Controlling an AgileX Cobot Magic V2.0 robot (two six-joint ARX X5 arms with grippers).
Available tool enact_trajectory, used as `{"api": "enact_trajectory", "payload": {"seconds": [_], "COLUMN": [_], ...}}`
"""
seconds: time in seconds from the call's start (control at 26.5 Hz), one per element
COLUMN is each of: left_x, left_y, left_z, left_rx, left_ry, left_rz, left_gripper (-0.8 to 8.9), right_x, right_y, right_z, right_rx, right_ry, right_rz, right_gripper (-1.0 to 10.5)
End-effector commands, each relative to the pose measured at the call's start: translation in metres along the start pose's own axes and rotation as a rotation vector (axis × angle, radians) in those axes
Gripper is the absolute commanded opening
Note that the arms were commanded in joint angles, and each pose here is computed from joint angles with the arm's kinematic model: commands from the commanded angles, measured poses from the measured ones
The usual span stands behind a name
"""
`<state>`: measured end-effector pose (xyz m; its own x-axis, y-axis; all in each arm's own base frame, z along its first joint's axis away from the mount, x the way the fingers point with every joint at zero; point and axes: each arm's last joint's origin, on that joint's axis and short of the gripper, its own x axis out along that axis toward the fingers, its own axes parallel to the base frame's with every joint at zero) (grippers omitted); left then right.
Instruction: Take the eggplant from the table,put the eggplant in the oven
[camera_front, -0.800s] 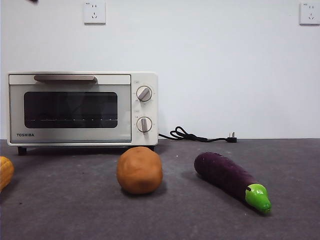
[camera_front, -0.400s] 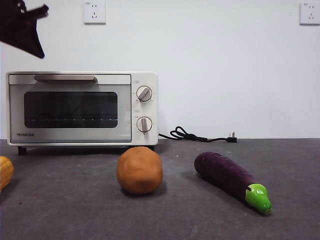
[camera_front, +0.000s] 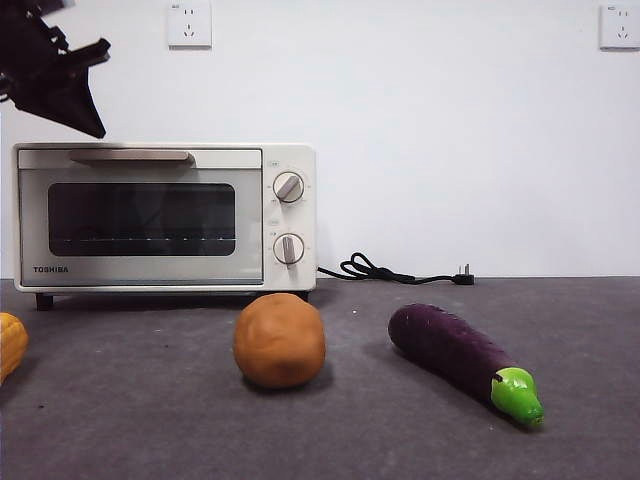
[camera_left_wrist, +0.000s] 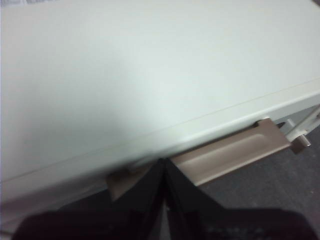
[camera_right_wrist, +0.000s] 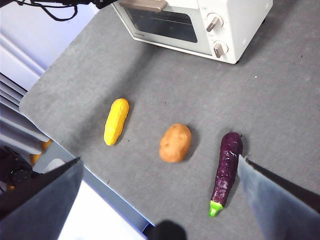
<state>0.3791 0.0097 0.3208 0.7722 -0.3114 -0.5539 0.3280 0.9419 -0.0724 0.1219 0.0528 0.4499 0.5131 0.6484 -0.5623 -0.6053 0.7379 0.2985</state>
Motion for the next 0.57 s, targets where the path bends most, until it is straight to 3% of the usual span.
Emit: {"api": "enact_trajectory", "payload": {"seconds": [0.04, 0.57], "left_x": [0.006, 0.036], "left_y": [0.003, 0.004], "left_z": [-0.002, -0.023], "left_rx": [0.015, -0.016], "left_ry": [0.003, 0.135], "left_rz": [-0.006, -0.057], "left_gripper": [-0.06, -0.06], "right_x": [0.001, 0.001], "right_y": [0.000, 0.000], "right_z": [0.001, 0.000], "right_rx": [-0.009, -0.006], "right_ry": [0.006, 0.011], "right_rz": [0.002, 0.002], "right_gripper": [5.7, 5.7]}}
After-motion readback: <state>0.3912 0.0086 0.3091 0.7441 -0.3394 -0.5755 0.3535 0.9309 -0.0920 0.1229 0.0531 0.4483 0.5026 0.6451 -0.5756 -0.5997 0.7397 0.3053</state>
